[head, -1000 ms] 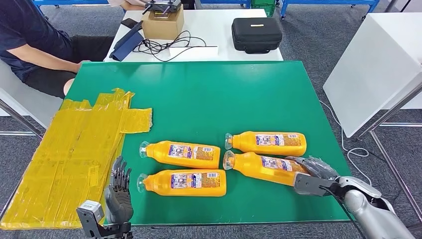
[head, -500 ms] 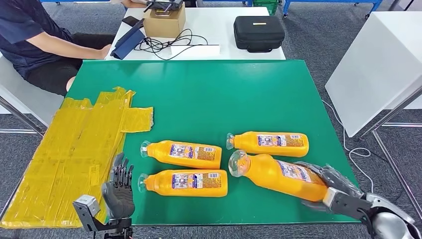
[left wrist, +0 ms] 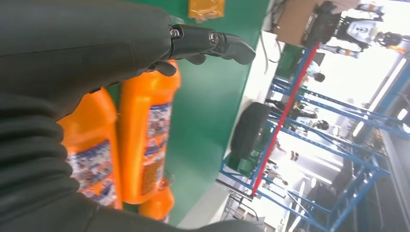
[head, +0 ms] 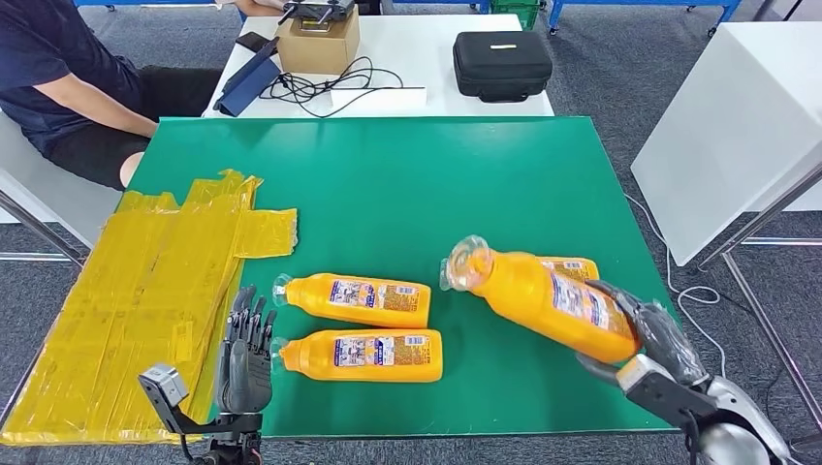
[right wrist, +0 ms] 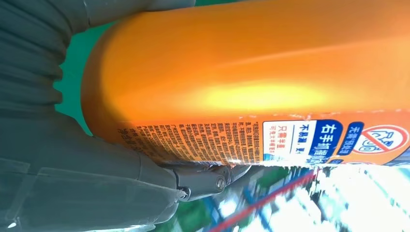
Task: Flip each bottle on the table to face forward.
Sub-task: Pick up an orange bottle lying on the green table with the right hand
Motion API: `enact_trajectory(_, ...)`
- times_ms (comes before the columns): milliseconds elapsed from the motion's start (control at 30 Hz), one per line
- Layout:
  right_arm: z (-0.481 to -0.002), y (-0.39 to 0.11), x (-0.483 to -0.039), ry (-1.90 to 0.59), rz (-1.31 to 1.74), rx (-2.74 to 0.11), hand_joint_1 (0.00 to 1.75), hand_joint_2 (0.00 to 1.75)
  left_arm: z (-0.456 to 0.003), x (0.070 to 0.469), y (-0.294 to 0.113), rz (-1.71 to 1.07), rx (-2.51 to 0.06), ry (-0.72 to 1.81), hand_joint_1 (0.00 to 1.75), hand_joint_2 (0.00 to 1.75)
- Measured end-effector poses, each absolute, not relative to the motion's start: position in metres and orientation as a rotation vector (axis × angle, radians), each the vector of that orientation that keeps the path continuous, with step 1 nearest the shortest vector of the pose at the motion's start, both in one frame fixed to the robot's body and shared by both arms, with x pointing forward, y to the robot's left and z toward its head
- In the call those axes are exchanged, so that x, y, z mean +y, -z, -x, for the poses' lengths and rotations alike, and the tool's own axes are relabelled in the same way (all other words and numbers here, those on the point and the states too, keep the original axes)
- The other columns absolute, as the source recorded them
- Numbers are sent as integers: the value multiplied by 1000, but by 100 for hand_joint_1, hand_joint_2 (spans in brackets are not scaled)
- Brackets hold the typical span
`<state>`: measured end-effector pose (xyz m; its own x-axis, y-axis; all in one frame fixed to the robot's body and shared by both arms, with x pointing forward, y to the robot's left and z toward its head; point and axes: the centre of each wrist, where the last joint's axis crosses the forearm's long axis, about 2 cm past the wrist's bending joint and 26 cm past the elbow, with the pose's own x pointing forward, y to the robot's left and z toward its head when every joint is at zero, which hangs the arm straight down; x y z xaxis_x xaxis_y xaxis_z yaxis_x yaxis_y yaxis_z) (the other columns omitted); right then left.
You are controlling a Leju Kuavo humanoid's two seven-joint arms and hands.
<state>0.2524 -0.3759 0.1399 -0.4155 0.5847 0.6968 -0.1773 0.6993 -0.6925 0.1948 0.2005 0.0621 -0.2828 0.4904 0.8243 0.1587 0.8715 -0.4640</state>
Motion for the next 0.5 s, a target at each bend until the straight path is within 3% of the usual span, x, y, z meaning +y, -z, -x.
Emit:
enact_trajectory(267, -334, -131, -274, -763, 232, -1875, 175, 175, -214, 205, -96, 427, -1971, -279, 0, 175)
enact_trajectory(500, -360, -140, -208, -756, 89, -1893, 175, 175, -222, 219, -109, 398, -2028, -256, 0, 175)
